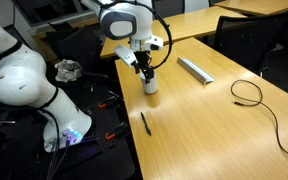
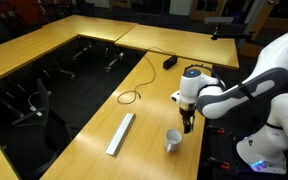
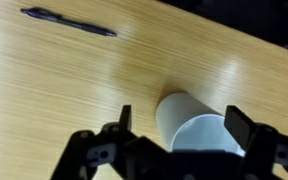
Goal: Move the mug to the right
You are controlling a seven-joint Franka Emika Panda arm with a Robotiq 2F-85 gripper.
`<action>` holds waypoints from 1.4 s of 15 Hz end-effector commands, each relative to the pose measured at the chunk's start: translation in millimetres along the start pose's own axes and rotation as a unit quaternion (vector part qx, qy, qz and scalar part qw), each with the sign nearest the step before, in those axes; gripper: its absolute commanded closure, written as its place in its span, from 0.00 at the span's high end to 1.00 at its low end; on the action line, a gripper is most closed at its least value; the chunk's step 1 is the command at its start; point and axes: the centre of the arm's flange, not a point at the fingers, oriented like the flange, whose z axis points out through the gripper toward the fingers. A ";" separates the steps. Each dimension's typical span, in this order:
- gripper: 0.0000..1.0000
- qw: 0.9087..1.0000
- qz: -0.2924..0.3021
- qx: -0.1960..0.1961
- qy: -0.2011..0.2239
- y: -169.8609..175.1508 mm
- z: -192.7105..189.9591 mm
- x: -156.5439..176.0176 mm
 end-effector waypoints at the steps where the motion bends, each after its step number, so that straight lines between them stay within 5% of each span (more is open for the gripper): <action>1: 1.00 0.999 0.030 0.022 0.000 -3.5 24.7 31.3; 6: 0.97 0.997 0.066 0.042 -0.001 1.3 43.9 52.6; 8: 0.72 0.997 0.066 0.038 -0.006 4.9 50.8 56.0; 10: 0.64 0.998 0.056 0.031 -0.009 3.1 54.9 56.0; 18: 0.03 0.999 0.026 -0.007 -0.028 -11.8 57.4 52.2; 21: 0.00 0.999 0.017 -0.011 -0.027 -13.5 51.1 49.2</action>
